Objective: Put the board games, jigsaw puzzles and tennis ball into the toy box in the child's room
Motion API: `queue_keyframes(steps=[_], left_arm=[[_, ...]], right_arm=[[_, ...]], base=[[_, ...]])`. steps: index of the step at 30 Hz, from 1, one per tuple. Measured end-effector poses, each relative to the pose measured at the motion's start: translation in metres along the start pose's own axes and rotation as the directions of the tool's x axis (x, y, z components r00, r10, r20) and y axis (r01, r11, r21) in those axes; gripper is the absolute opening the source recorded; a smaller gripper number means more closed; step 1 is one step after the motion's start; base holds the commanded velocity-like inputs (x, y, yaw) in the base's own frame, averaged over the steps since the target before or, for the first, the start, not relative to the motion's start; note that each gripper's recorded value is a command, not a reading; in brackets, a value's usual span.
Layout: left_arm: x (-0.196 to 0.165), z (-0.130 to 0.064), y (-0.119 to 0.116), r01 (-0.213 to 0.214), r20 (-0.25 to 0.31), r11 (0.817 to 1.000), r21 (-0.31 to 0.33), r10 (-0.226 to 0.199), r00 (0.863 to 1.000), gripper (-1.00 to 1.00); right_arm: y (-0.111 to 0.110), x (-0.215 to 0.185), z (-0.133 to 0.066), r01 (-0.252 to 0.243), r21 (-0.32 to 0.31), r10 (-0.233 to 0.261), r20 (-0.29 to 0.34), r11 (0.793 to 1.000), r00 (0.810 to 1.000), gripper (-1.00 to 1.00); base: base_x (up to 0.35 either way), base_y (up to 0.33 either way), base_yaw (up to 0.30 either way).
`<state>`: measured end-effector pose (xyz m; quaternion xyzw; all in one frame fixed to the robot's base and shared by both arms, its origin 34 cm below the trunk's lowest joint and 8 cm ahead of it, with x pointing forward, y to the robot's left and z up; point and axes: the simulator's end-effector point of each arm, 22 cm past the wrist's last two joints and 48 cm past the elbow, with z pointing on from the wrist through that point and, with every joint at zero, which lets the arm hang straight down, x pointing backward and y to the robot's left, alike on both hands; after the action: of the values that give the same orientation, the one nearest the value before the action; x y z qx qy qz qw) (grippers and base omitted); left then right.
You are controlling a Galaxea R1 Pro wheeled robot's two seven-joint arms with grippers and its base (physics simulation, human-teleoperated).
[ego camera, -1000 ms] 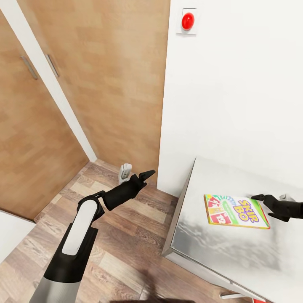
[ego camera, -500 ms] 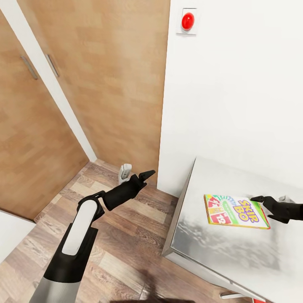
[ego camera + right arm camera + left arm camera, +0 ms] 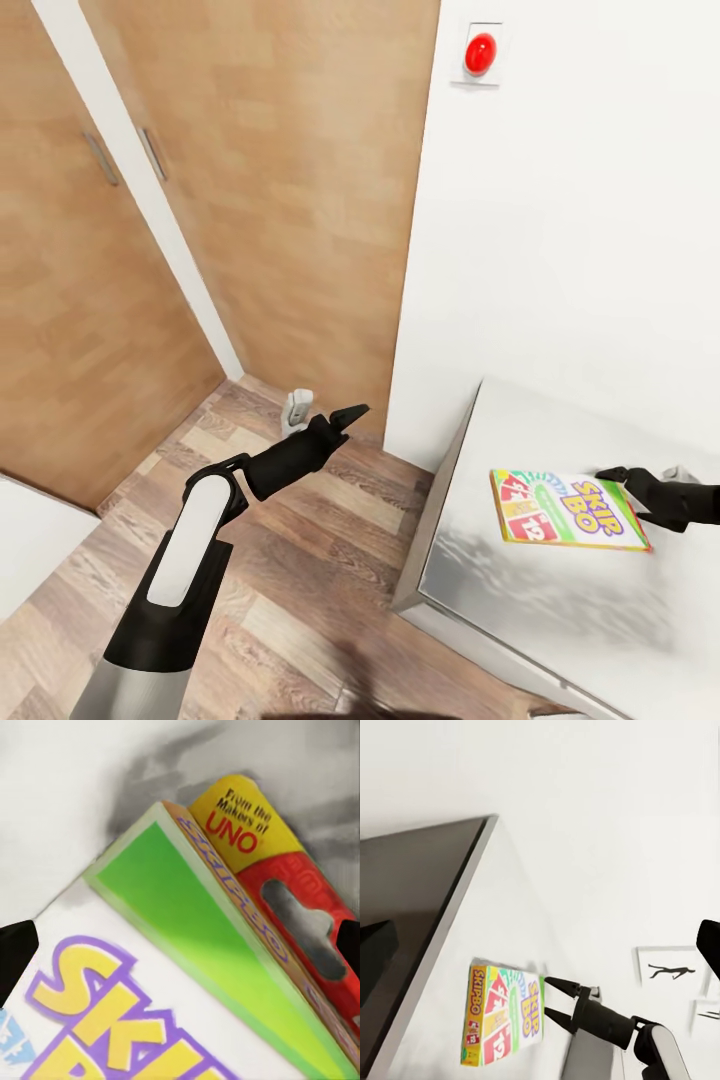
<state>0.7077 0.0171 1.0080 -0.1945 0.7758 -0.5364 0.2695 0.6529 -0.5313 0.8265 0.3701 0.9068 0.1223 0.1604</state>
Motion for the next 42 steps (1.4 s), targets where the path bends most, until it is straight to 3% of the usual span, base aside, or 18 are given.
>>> queue_keyframes(steps=[12, 42], left_arm=[[-0.0003, -0.0005, -0.0016, -0.003, 0.001, 1.0, 0.001, 0.003, 1.0, 1.0], [-0.0007, -0.0005, -0.0035, -0.004, 0.002, 1.0, 0.007, 0.004, 1.0, 1.0]], right_arm=[[0.0024, 0.0005, -0.0025, 0.003, -0.006, -0.003, -0.006, 1.0, 1.0, 1.0], [0.0032, 0.0003, -0.0027, 0.004, -0.007, -0.004, -0.005, 1.0, 1.0, 1.0]], base=[[0.0, 0.0, 0.138], [-0.065, 0.0, 0.007]])
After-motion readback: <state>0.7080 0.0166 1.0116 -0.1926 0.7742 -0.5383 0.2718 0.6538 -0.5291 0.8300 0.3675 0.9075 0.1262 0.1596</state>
